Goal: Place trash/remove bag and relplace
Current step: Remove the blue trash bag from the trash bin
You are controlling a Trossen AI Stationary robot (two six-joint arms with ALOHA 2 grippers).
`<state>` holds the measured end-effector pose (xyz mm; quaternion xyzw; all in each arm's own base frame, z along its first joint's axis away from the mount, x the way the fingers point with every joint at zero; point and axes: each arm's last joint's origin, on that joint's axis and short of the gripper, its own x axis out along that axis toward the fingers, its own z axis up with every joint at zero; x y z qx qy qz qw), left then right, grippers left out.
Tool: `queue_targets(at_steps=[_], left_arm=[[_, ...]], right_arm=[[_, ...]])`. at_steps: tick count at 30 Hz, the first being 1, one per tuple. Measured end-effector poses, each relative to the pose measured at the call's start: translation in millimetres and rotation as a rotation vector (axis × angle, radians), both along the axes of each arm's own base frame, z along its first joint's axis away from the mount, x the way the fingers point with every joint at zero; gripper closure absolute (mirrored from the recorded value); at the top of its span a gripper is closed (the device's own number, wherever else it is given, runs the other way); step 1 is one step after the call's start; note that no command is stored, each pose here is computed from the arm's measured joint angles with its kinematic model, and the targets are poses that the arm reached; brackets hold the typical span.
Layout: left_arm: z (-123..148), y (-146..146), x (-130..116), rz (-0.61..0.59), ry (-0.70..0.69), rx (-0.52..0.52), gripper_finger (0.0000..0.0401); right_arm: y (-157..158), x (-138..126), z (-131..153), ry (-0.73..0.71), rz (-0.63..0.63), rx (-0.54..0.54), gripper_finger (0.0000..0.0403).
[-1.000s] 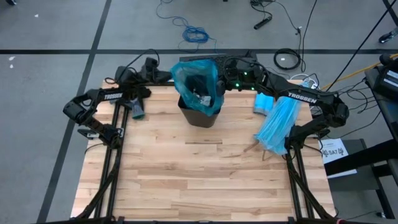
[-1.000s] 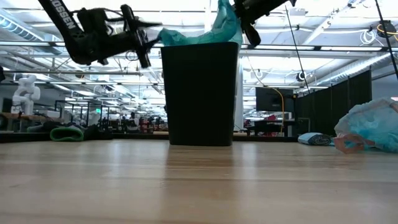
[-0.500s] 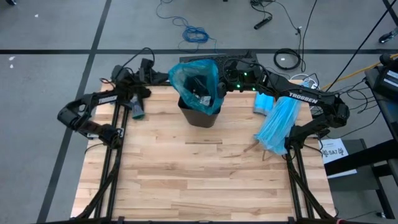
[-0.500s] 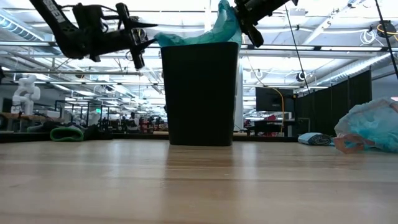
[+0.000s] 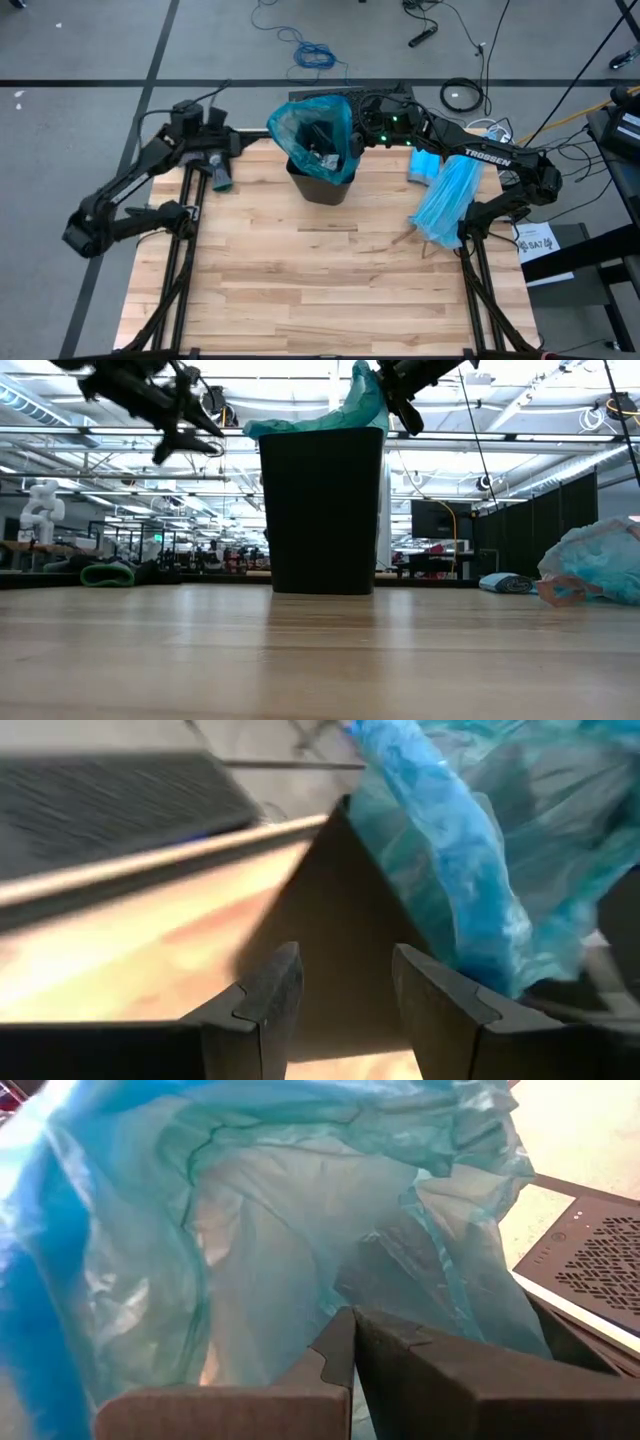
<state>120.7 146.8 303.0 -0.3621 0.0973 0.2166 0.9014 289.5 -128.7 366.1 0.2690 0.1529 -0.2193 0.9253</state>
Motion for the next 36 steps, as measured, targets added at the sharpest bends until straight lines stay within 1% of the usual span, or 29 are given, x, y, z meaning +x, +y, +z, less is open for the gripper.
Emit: queue_targets(at_steps=[2, 4, 6, 7, 11, 14, 17, 21, 27, 30, 32, 34, 36], left_arm=[[12, -9, -5, 0.018, 0.023, 0.073, 0.0239], [23, -17, -8, 0.011, -0.016, 0.14, 0.0239], [30, -22, -11, 0.008, -0.052, 0.186, 0.0239], [34, -25, -13, 0.009, -0.072, 0.193, 0.0239], [39, -32, -17, 0.039, -0.146, 0.11, 0.0239], [42, -33, -17, 0.036, -0.166, 0.121, 0.0239], [40, -32, -15, 0.01, -0.163, 0.104, 0.0239], [39, -30, -15, 0.048, -0.149, 0.106, 0.0239], [36, -27, -13, 0.051, -0.131, 0.088, 0.0239], [32, -24, -10, 0.029, -0.106, 0.075, 0.0239], [29, -22, -8, 0.019, -0.093, 0.054, 0.024], [26, -21, -8, 0.015, -0.078, 0.044, 0.0252], [24, -20, -7, 0.009, -0.059, 0.05, 0.0282]], right_arm=[[0, 0, 0, 0.001, 0.001, -0.003, 0.0403], [0, 0, 0, 0.001, 0.002, -0.005, 0.0403], [0, 0, 0, 0.001, 0.002, -0.005, 0.0403], [0, 0, 0, 0.001, 0.002, -0.005, 0.0403], [0, 0, 0, -0.001, 0.003, -0.009, 0.0403], [0, 1, 2, -0.014, 0.003, -0.015, 0.0403], [0, 1, 2, -0.015, 0.003, -0.014, 0.0403], [0, 1, 2, -0.018, 0.0, -0.007, 0.0403], [0, 0, 2, -0.017, -0.003, -0.002, 0.0403], [0, -3, 1, -0.007, -0.021, 0.027, 0.0403], [0, -9, 3, 0.01, -0.051, 0.023, 0.0403], [0, -18, 7, 0.026, -0.091, 0.013, 0.0403], [0, -27, 13, 0.027, -0.115, 0.007, 0.0403]])
